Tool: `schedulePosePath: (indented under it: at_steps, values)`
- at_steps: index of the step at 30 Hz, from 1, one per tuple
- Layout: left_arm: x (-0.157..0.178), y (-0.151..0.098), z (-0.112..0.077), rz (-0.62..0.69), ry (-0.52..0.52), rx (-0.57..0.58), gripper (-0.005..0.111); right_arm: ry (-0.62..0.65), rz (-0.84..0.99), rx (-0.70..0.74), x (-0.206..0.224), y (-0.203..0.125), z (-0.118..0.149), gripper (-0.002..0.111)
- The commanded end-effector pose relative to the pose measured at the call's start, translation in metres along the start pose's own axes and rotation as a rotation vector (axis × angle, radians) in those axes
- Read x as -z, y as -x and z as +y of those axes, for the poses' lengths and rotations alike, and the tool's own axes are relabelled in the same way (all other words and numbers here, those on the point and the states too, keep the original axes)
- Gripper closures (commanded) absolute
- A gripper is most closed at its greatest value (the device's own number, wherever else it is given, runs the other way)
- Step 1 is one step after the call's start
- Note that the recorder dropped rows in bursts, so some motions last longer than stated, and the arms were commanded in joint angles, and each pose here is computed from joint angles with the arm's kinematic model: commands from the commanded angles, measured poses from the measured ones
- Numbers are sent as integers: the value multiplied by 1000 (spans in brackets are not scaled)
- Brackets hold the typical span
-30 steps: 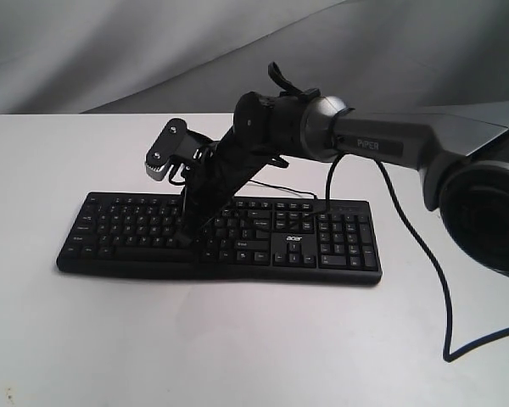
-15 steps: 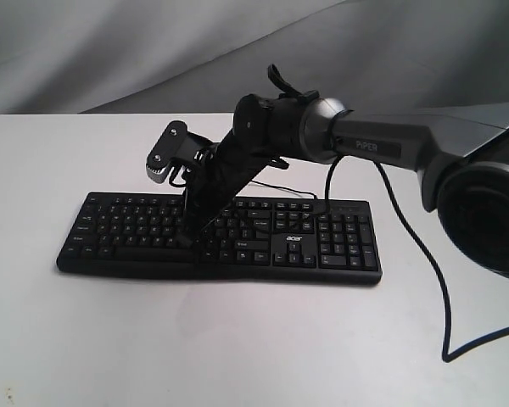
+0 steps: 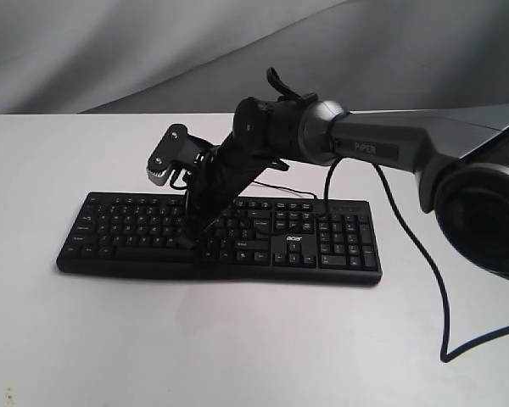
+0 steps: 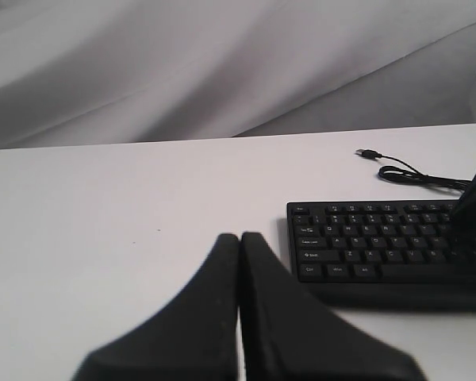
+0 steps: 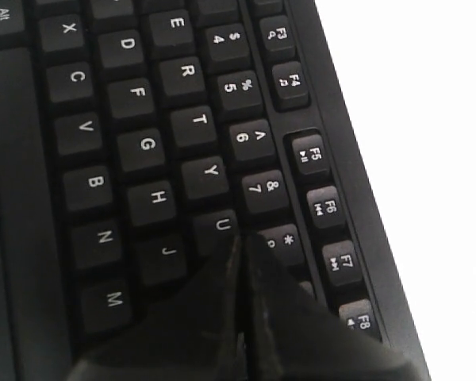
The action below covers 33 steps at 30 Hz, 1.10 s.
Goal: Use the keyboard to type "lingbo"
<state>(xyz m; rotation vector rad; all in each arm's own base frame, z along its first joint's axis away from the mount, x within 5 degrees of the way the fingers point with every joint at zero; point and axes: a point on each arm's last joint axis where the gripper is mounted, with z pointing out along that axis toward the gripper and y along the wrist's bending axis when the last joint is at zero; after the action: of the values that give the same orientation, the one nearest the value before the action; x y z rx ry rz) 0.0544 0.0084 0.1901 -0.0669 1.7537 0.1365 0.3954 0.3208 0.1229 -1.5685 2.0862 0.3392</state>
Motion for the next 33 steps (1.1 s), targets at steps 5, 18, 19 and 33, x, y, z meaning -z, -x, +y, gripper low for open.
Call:
schedulePosePath:
  at_steps: [5,18,19,33]
  values:
    - [0,-1,0,-6,-1,6,106,-5,10,17,-2,-1,-1,108]
    - [0,-1,0,-6,-1,6,106,67,-19,69,15,27,30,108]
    - [0,-1,0,-6,-1,6,106,77,-18,76,11,27,33,108]
    - [0,-1,0,-6,-1,6,106,95,9,83,4,22,35,108]
